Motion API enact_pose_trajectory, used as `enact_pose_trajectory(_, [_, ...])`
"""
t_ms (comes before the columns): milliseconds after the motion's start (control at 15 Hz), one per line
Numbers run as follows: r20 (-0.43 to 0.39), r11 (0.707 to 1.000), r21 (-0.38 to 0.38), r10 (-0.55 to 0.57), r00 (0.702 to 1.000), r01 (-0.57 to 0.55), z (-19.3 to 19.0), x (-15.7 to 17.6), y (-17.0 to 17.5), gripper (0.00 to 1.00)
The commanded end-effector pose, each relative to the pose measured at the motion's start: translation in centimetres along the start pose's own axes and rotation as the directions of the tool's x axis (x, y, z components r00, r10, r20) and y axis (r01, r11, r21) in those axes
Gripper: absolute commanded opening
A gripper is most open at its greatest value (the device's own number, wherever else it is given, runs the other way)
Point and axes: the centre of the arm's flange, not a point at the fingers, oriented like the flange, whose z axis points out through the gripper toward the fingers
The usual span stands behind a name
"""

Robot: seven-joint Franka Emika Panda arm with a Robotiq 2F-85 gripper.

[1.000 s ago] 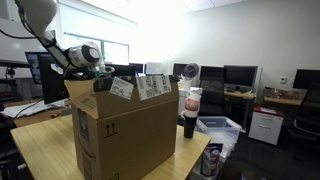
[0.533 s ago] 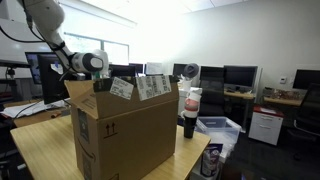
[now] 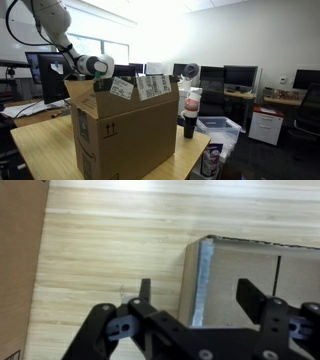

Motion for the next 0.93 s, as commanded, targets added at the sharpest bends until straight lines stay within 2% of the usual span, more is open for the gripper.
enact_pose_trajectory(0, [0.048, 0.999, 0.033, -0.012, 0.999, 0.01, 0.3, 0.1, 0.3, 1.0])
enact_pose_trajectory(133, [0.06, 0.999, 0.035, -0.009, 0.998, 0.007, 0.5, 0.0, 0.2, 1.0])
enact_pose_trajectory(200, [0.066, 0.999, 0.041, -0.005, 0.998, 0.002, 0.5, 0.0, 0.3, 0.75])
enact_pose_trajectory(267, [0.069, 0.999, 0.049, 0.0, 0.998, -0.003, 0.4, 0.0, 0.2, 0.75])
enact_pose_trajectory(400, [0.06, 0.998, 0.06, 0.004, 0.998, -0.007, -0.2, 0.1, 0.0, 0.64])
enact_pose_trajectory(467, [0.056, 0.998, 0.069, 0.007, 0.998, -0.011, -0.7, 0.3, -0.2, 0.47])
enact_pose_trajectory(600, [0.066, 0.996, 0.094, -0.01, 0.998, 0.004, -0.9, 0.3, -0.8, 0.37])
enact_pose_trajectory(667, [0.073, 0.993, 0.114, -0.021, 0.997, 0.013, -1.2, 0.3, -1.1, 0.28])
enact_pose_trajectory(867, [0.086, 0.991, 0.134, -0.038, 0.996, 0.026, -1.4, 0.2, -1.5, 0.11])
